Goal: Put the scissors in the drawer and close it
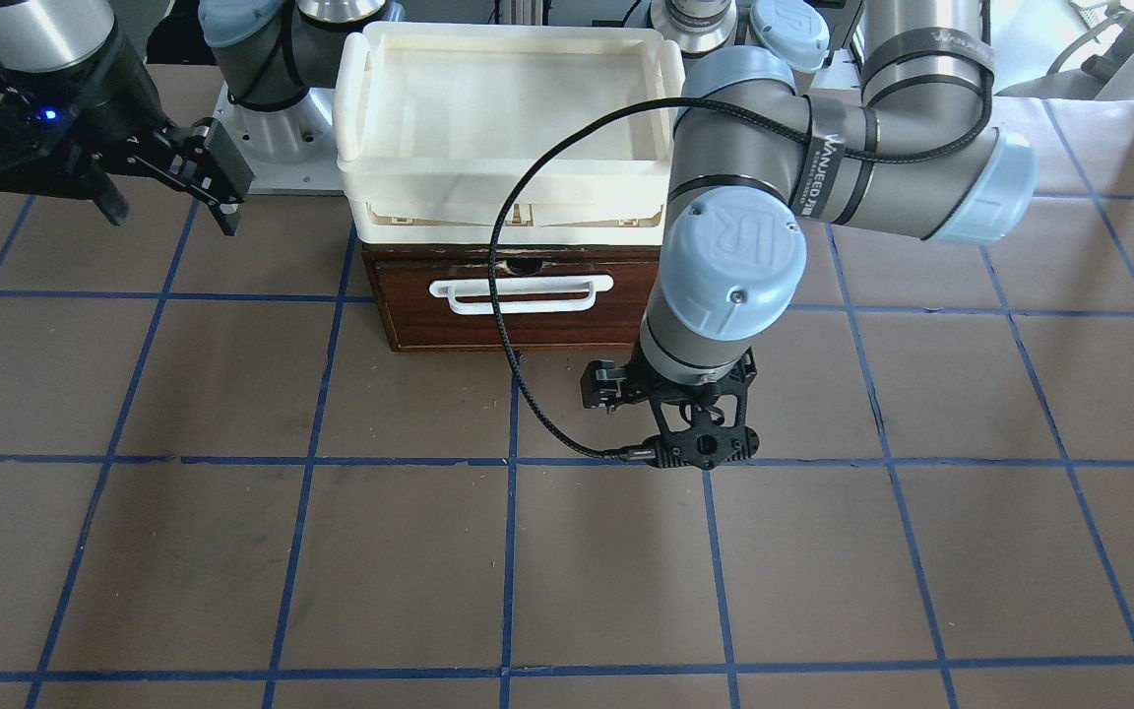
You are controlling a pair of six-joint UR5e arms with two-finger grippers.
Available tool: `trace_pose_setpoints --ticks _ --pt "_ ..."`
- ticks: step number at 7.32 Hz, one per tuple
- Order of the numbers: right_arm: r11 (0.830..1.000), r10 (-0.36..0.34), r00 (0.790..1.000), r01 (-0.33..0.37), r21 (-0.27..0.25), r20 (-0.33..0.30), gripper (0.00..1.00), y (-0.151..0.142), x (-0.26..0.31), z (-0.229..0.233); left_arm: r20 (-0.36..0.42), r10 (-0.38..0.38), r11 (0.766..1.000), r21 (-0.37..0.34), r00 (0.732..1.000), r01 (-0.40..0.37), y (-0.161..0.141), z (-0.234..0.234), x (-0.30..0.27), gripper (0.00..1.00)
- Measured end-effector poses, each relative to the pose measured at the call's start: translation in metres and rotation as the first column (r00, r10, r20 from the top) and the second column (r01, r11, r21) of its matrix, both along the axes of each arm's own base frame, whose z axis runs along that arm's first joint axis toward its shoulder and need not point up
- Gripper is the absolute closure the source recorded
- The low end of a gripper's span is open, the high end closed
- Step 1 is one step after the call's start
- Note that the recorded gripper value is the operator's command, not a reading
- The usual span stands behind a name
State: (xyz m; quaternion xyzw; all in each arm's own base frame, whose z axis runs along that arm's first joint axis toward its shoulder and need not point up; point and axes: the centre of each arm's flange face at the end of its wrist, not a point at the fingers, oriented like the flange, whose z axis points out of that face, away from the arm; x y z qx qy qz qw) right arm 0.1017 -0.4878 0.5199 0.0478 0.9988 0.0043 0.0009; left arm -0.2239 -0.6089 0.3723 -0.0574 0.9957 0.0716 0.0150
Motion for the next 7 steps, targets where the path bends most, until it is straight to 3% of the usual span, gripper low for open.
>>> trace_pose_setpoints --ticks 3,7 --pt "1.000 0.002 1.000 -0.002 -0.004 -0.001 0.00 0.001 0.000 0.001 -0.025 -0.066 0.989 -0.131 0.998 0.062 -0.015 0.057 0.087 0.00" --pt "0.999 -0.007 1.000 0.006 -0.043 -0.006 0.00 0.009 0.000 0.016 -0.016 -0.049 0.972 -0.233 0.999 0.043 0.026 0.127 0.131 0.00"
